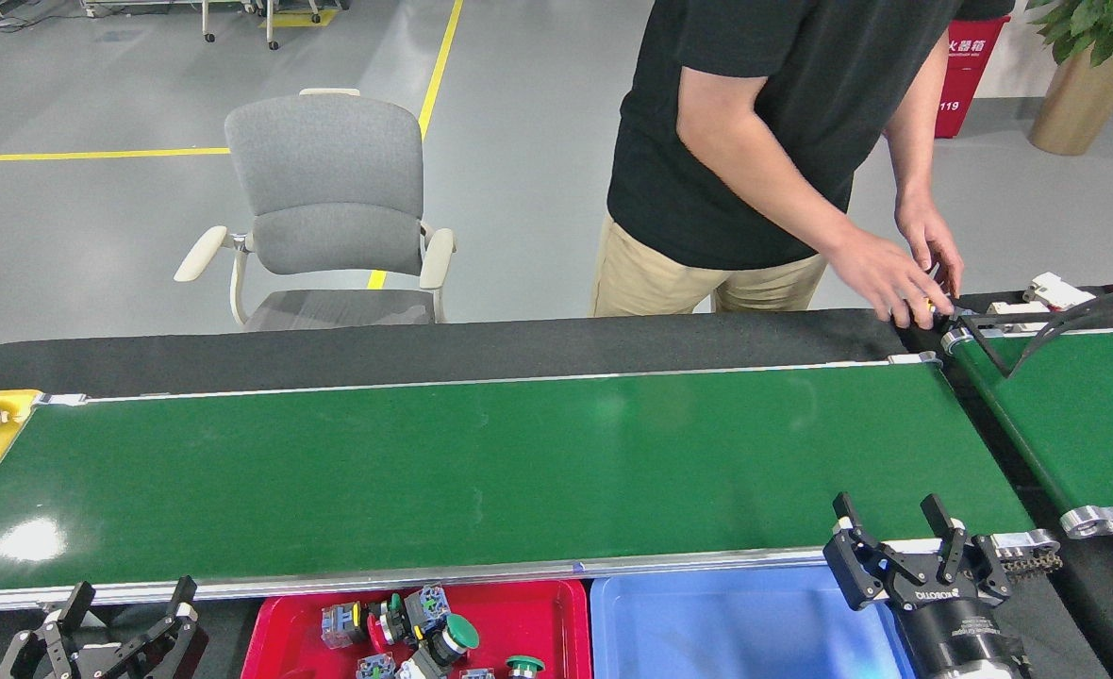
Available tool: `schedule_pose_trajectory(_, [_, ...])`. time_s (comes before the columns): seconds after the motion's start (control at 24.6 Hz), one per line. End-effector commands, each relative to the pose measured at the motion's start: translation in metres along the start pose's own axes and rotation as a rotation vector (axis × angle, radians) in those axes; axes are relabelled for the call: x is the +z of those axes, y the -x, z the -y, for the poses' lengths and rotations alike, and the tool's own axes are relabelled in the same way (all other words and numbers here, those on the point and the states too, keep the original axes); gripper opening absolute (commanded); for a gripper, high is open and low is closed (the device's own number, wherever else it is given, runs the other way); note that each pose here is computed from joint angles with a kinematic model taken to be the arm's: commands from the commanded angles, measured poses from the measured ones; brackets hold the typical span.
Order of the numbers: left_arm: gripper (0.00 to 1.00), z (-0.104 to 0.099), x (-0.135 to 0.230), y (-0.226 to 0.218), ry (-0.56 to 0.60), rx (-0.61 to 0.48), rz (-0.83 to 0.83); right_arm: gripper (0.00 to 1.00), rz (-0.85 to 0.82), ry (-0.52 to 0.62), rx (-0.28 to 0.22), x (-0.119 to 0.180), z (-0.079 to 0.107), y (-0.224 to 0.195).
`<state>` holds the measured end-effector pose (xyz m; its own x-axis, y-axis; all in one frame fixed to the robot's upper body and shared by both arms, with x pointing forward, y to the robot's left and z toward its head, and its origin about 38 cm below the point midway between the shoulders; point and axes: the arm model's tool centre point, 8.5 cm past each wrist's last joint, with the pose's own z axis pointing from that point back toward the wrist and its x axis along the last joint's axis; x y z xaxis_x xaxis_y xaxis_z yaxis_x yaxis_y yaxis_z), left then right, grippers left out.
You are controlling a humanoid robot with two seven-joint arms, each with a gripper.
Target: Pick switch part from conveyor to tray
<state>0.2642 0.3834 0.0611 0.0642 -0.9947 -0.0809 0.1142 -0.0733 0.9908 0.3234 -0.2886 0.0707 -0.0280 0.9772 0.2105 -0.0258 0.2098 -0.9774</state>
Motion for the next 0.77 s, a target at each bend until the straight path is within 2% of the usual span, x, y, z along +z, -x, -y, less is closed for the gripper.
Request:
schedule_pose_trajectory(0.0, [1.00, -0.006, -0.001, 0.004, -0.017, -0.012, -0.001, 1.00, -0.004, 0.030, 0.000, 0.007, 0.008, 0.002])
schedule_pose_trajectory(0.12, [1.00, -0.007, 0.000, 0.004, -0.018, -0.010, 0.001, 1.00, -0.025, 0.024, 0.006, 0.016, 0.008, 0.009])
schedule_pose_trajectory(0.73, [1.00, -0.004, 0.001, 0.002, -0.011, -0.010, 0.010, 1.00, -0.030, 0.021, 0.009, 0.016, 0.008, 0.012])
